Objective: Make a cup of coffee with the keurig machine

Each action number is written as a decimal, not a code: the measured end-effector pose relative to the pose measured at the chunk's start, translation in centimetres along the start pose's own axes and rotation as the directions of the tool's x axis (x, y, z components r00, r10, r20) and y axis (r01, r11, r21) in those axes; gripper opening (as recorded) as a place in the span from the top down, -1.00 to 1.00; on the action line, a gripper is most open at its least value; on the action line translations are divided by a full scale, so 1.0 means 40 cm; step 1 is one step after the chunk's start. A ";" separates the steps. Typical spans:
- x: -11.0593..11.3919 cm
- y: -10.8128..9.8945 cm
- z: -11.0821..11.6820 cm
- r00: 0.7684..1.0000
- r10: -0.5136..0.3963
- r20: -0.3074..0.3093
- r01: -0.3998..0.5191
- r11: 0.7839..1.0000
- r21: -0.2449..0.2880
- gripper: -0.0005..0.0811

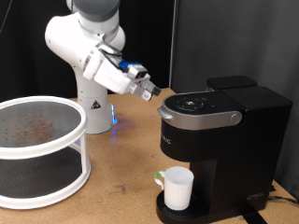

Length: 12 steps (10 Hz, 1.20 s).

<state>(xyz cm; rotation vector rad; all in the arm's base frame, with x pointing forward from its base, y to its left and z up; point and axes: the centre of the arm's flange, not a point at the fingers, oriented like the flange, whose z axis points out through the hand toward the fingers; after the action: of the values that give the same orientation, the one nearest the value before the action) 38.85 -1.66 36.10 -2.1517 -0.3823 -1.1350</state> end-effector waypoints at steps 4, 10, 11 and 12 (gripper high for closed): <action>0.101 -0.061 -0.056 0.996 0.084 0.005 -0.084 0.996 0.004 -0.99; 0.179 -0.117 -0.089 0.989 0.145 -0.026 -0.144 0.989 0.033 -0.99; 0.208 -0.135 -0.079 0.996 0.093 -0.002 -0.093 0.995 0.033 -0.99; 0.236 -0.153 -0.068 0.998 0.028 0.049 -0.028 1.000 0.002 -0.99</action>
<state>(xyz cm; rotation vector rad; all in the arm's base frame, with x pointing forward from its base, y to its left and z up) 39.38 0.53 47.45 -2.1790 -0.3742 -1.0671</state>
